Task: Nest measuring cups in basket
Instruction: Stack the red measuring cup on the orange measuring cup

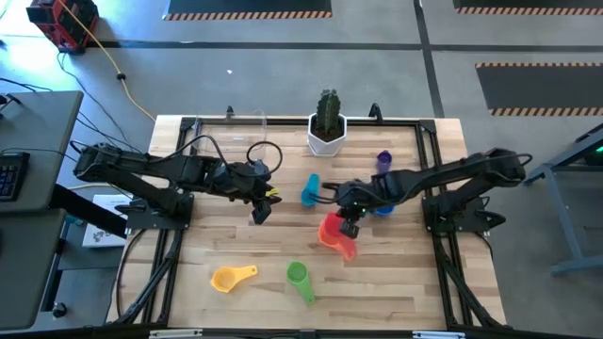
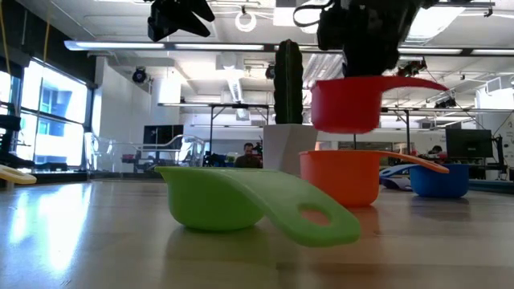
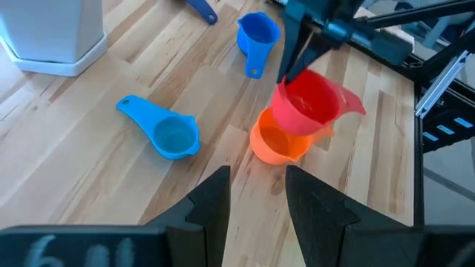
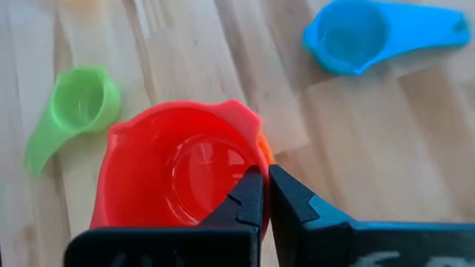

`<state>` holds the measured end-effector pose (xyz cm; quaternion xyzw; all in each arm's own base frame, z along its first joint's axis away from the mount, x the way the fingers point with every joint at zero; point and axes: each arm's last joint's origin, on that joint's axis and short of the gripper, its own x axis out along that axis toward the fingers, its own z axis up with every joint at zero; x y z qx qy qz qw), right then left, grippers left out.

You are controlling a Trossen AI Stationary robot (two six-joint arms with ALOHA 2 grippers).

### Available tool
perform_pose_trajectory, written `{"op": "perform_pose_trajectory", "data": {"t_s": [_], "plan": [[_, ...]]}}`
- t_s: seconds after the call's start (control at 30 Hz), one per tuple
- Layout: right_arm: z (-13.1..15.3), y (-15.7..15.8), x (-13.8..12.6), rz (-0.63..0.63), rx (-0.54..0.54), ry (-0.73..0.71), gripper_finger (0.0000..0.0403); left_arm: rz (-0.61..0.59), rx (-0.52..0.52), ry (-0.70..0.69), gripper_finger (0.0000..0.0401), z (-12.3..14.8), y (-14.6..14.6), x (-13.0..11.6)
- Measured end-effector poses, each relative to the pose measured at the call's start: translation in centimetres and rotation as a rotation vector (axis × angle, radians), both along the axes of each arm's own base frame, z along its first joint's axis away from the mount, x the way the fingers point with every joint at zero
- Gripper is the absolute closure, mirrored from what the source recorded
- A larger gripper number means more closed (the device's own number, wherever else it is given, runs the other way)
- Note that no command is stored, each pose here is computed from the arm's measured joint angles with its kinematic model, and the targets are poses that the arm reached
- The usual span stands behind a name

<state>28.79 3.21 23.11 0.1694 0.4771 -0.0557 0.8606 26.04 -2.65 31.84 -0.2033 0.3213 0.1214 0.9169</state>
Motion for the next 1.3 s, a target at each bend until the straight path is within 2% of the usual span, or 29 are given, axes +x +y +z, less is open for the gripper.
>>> {"op": "perform_pose_trajectory", "data": {"t_s": [0.47,1.1,1.3], "plan": [[-2.1,0.1,-0.1,0.096,-0.02,-0.072,0.0403,0.016,-0.019,-0.004,0.0279,0.0,0.0,0.0],[-3.9,0.1,0.6,0.072,-0.045,-0.025,0.0402,0.015,-0.017,0.002,0.0279,0.0,0.0,0.0],[-3.9,0.1,0.7,0.042,-0.033,-0.029,0.0381,0.015,-0.017,0.004,0.0279,0.0,0.0,0.0]]}}
